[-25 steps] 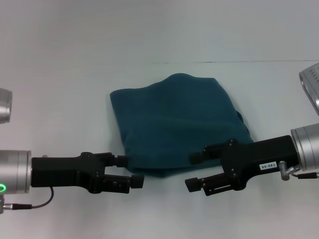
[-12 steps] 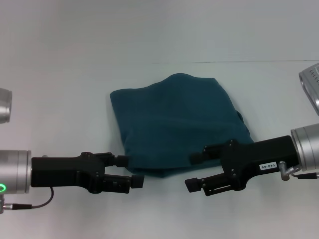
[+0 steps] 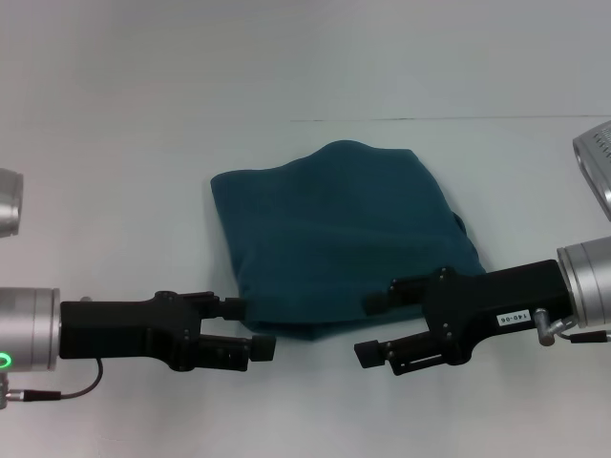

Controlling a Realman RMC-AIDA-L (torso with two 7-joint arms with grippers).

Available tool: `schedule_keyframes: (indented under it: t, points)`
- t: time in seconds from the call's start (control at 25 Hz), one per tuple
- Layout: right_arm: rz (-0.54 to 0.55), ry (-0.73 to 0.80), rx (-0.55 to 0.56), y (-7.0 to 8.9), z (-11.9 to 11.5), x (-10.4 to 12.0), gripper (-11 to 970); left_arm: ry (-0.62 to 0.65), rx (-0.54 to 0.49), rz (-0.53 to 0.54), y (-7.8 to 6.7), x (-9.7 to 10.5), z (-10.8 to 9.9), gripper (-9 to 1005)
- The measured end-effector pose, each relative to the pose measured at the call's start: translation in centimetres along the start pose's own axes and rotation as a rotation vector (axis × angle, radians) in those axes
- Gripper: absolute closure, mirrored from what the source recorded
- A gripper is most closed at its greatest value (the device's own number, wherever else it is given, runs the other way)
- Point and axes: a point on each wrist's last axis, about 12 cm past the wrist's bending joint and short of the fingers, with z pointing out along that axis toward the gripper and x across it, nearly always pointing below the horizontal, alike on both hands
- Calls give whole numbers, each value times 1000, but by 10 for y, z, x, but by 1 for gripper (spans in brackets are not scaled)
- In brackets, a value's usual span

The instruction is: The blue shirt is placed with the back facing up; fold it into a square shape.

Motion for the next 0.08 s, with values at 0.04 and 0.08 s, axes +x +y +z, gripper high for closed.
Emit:
schedule_keyframes:
  t: [0.04, 0.08]
  points:
    - [0, 0, 0, 0, 0, 0, 152, -1, 0, 7, 0, 0, 0, 61]
    - [0, 0, 0, 0, 0, 0, 152, -3, 0, 15, 0, 0, 0, 61]
